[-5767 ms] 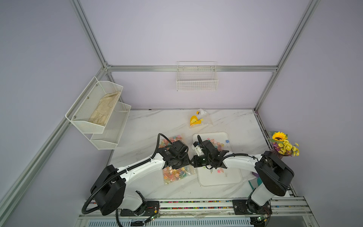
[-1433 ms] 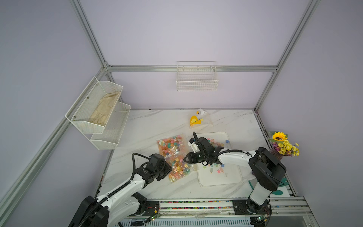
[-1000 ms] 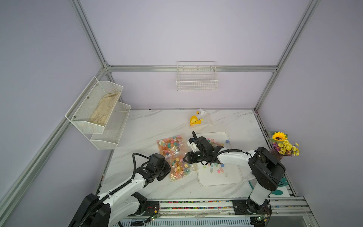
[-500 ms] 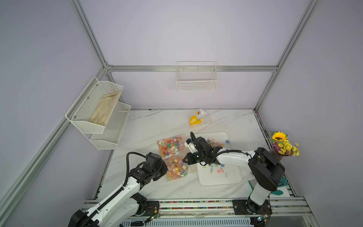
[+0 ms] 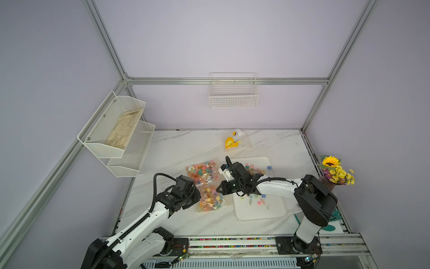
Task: Pour candies out of the ziploc bag
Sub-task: Pick up the ziploc bag from the center of the board.
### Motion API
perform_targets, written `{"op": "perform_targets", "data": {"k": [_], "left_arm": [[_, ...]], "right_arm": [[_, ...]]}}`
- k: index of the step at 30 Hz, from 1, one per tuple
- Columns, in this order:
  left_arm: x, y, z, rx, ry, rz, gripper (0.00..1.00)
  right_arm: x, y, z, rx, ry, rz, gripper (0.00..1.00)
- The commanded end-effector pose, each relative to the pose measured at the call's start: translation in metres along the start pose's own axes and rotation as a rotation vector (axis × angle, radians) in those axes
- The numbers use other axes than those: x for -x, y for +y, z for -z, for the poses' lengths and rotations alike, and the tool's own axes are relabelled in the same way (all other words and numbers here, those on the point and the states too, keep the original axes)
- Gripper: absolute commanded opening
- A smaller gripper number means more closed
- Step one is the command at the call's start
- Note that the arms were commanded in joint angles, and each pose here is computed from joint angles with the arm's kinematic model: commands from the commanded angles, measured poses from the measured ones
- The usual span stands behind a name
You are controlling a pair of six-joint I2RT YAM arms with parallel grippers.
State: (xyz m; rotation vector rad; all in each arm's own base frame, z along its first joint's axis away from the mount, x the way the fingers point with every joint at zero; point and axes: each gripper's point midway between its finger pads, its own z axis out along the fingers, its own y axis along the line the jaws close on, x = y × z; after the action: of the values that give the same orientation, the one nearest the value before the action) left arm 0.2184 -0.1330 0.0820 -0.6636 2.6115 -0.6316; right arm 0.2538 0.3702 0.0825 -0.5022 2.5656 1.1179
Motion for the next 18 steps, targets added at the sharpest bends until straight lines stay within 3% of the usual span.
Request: {"op": "perform_targets", "data": {"k": [1, 8, 18], "left_arm": [[0.007, -0.007, -0.001, -0.032, -0.023, 0.016, 0.36], [-0.003, 0.021, -0.007, 0.033, -0.03, 0.058, 0.55], [-0.003, 0.033, -0.016, 0.03, -0.065, 0.083, 0.55]], "right_arm": [[0.004, 0.003, -0.001, 0.007, -0.021, 0.03, 0.0], [0.003, 0.002, -0.002, 0.001, -0.018, 0.03, 0.0], [0.004, -0.001, -0.005, -0.003, -0.012, 0.021, 0.0]]}}
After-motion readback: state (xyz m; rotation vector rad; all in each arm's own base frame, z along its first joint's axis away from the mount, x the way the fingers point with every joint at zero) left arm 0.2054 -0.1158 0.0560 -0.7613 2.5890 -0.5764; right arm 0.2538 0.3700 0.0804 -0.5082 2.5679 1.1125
